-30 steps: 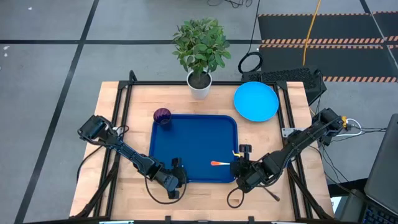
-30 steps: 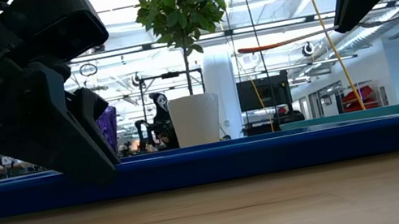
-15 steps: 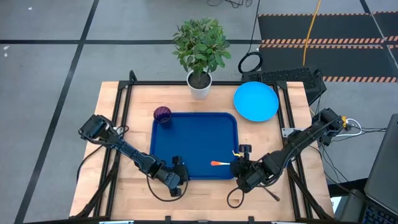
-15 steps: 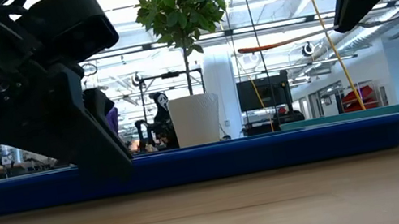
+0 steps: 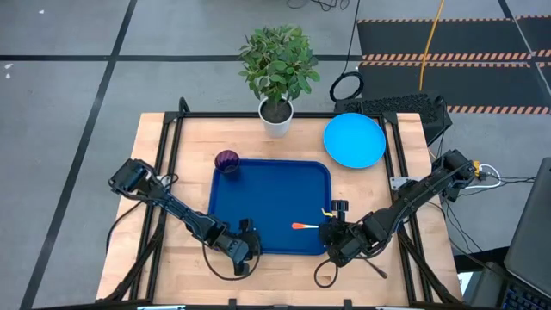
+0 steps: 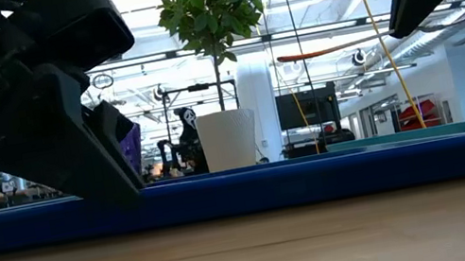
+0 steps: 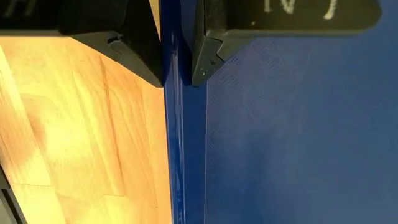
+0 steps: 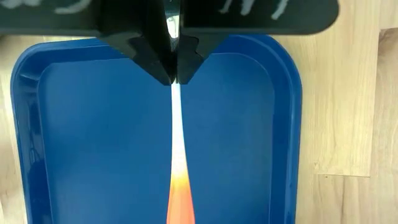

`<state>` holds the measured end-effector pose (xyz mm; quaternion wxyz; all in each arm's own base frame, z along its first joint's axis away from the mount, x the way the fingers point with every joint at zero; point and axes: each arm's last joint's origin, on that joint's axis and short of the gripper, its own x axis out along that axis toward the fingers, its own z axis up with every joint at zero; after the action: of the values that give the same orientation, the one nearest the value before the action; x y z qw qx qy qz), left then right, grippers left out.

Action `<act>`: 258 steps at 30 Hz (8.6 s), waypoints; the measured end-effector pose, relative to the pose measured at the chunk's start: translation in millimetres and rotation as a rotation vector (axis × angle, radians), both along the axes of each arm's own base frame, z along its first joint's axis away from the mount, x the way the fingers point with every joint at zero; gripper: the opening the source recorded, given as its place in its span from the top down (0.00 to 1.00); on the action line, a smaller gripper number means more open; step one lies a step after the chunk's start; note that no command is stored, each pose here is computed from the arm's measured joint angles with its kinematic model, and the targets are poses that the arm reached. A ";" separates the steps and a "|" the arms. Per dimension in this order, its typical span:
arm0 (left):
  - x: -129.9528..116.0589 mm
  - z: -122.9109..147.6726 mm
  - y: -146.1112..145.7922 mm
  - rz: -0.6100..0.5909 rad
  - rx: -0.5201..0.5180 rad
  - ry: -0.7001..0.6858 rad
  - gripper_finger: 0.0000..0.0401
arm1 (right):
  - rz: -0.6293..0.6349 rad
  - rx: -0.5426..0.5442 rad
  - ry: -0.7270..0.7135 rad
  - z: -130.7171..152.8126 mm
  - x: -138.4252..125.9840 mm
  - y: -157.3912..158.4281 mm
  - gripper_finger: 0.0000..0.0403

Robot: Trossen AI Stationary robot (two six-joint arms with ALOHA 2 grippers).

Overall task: Pick and place plate/cup/fork/spoon on tray
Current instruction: Put the orange fork on the blue tray, then put the light blue plate on the blue tray to the left of the orange fork

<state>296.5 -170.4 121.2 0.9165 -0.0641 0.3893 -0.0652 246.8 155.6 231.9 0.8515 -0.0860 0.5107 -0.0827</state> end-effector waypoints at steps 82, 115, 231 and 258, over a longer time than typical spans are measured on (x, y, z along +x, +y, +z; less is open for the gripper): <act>-32.7 102.7 22.6 -0.122 0.411 -0.280 0.63 | 1.060 -0.213 0.310 -36.1 36.1 -129.6 1.00; -17.6 97.4 66.4 -0.012 0.547 -0.183 0.63 | 1.284 -0.110 0.082 -22.3 47.1 -157.5 1.00; -11.2 94.8 93.5 0.136 0.485 -0.130 0.87 | -0.350 0.031 0.401 -86.8 -49.8 -257.9 0.99; -10.9 95.0 93.5 0.157 0.468 -0.136 0.87 | 0.124 -0.170 0.178 9.4 -28.0 -148.4 1.00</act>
<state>285.5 -76.9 216.2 0.9327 0.1242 0.3253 0.0939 218.8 7.2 241.3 0.7958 -0.1960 0.5693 -0.0649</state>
